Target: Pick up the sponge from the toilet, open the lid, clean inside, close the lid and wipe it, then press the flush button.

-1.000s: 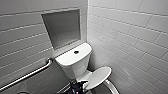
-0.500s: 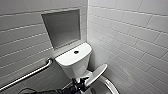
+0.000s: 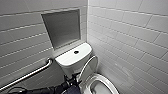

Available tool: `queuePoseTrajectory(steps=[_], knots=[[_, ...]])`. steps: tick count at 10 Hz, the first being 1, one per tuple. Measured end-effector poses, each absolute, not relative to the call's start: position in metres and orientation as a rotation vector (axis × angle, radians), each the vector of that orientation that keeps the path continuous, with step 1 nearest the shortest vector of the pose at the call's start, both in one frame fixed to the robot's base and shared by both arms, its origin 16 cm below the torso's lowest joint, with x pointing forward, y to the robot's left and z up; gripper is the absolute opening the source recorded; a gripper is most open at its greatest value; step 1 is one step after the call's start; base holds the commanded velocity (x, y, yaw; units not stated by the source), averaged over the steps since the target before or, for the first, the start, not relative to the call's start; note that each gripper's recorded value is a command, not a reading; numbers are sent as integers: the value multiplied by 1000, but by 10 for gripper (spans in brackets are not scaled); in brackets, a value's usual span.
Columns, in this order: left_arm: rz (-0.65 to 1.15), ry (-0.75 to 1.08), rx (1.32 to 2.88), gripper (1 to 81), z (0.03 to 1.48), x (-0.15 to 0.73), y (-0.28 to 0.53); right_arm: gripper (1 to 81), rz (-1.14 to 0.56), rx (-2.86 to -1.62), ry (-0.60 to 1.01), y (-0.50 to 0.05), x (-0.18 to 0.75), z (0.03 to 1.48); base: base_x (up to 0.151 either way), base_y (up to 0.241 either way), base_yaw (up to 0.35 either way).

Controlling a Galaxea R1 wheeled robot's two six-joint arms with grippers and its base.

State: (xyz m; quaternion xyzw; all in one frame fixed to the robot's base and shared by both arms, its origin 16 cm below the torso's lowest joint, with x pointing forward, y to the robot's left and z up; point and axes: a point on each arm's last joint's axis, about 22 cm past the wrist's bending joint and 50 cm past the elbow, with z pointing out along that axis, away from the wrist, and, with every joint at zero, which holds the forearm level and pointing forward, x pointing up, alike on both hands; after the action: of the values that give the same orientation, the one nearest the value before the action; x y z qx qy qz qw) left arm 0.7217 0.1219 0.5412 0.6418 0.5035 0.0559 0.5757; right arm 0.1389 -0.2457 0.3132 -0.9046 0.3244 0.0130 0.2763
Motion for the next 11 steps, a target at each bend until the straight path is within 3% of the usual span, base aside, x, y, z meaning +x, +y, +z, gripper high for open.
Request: queuePoseTrajectory(steps=[3, 7, 9, 11], knots=[[239, 1274, 1471, 811, 538, 732, 200, 10, 38, -2426, 873, -246, 138, 316, 0, 0, 0], [227, 1262, 1503, 811, 534, 697, 215, 10, 41, -2424, 872, -245, 136, 317, 0, 0, 0], [225, 1025, 1725, 811, 524, 662, 200, 10, 43, -2437, 858, -250, 132, 318, 0, 0, 0], [246, 612, 1989, 811, 513, 603, 176, 10, 39, -2440, 830, -249, 131, 319, 0, 0, 0]])
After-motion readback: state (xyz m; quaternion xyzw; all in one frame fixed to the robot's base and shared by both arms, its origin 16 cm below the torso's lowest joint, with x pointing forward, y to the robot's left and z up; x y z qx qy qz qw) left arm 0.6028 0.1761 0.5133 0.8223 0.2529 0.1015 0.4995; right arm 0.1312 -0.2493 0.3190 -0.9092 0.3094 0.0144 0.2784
